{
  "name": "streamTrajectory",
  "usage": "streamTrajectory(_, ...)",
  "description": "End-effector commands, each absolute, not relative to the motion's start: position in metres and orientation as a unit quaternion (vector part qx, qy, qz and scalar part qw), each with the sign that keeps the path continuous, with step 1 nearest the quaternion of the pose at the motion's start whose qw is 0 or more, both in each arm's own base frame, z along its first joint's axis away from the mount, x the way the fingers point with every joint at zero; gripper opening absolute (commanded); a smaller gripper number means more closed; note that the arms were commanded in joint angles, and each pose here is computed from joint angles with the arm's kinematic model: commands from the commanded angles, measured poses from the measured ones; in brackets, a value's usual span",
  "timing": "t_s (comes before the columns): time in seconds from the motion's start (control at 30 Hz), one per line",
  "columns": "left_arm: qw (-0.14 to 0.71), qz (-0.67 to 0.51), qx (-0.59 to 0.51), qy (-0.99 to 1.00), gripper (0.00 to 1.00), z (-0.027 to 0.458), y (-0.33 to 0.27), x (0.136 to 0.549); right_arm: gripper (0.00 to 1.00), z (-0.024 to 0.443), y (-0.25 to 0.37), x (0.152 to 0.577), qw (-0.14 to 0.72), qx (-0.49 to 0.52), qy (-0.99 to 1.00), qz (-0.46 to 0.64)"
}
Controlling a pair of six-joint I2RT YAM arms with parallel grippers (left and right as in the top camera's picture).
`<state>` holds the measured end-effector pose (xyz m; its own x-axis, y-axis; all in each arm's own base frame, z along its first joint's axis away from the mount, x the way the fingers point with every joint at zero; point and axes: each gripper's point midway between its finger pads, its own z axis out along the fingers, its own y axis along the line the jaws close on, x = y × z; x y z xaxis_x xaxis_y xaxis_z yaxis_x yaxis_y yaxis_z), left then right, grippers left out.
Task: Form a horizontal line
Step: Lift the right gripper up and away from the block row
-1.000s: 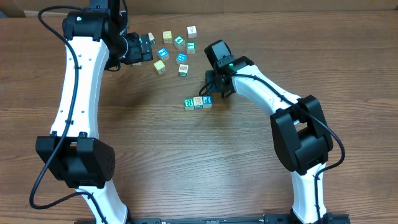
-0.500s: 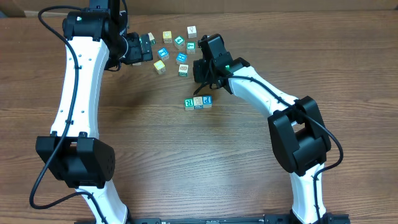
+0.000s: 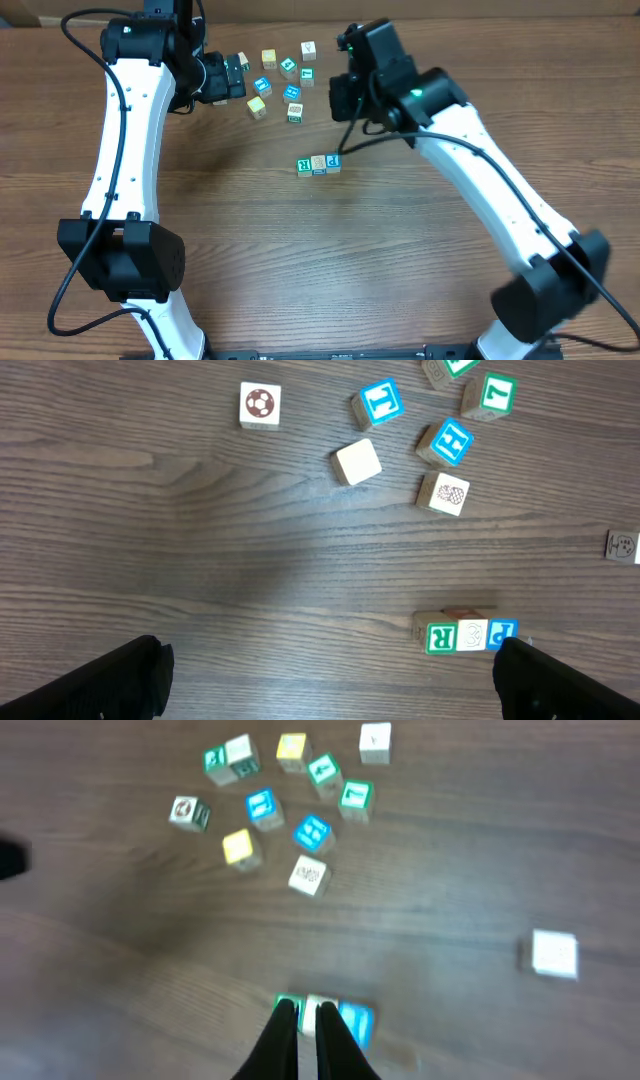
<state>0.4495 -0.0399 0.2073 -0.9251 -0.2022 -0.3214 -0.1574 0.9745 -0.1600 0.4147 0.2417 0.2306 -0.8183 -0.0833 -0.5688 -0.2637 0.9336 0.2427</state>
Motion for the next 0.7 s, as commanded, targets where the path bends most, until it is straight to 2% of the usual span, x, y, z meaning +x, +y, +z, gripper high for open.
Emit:
streamTrajectory(0.0,0.171,-0.064,-0.094,0.979,1.0,0.207,-0.042,0.451,0.04,0.232,0.251,0.377,0.219,-0.114,0.947,0.205)
streamTrajectory(0.13,0.171,-0.064,-0.094,0.979,1.0,0.207,-0.042,0.451,0.04,0.19,0.26,0.324,0.088,-0.123,0.96,0.235)
streamTrajectory(0.3,0.171,-0.064,-0.094,0.979,1.0,0.207,-0.042,0.451,0.04,0.144,0.274,0.288,0.021,-0.084,0.971,0.221)
streamTrajectory(0.43,0.171,-0.064,-0.094,0.979,1.0,0.207,-0.042,0.451,0.04,0.113,0.287,0.273,0.028,-0.059,0.981,0.185)
streamTrajectory(0.57,0.171,-0.064,-0.094,0.979,1.0,0.207,-0.042,0.451,0.04,0.088,0.286,0.279,0.097,-0.021,0.988,0.119)
streamTrajectory(0.6,0.171,-0.064,-0.094,0.979,1.0,0.207,-0.042,0.451,0.04,0.087,0.291,0.28,0.104,-0.024,0.986,0.125)
streamTrajectory(0.63,0.171,-0.064,-0.094,0.979,1.0,0.207,-0.042,0.451,0.1,0.086,0.296,0.28,0.109,-0.027,0.985,0.133)
streamTrajectory(0.67,0.171,-0.064,-0.094,0.979,1.0,0.207,-0.042,0.451,0.05,0.085,0.303,0.281,0.118,-0.03,0.982,0.144)
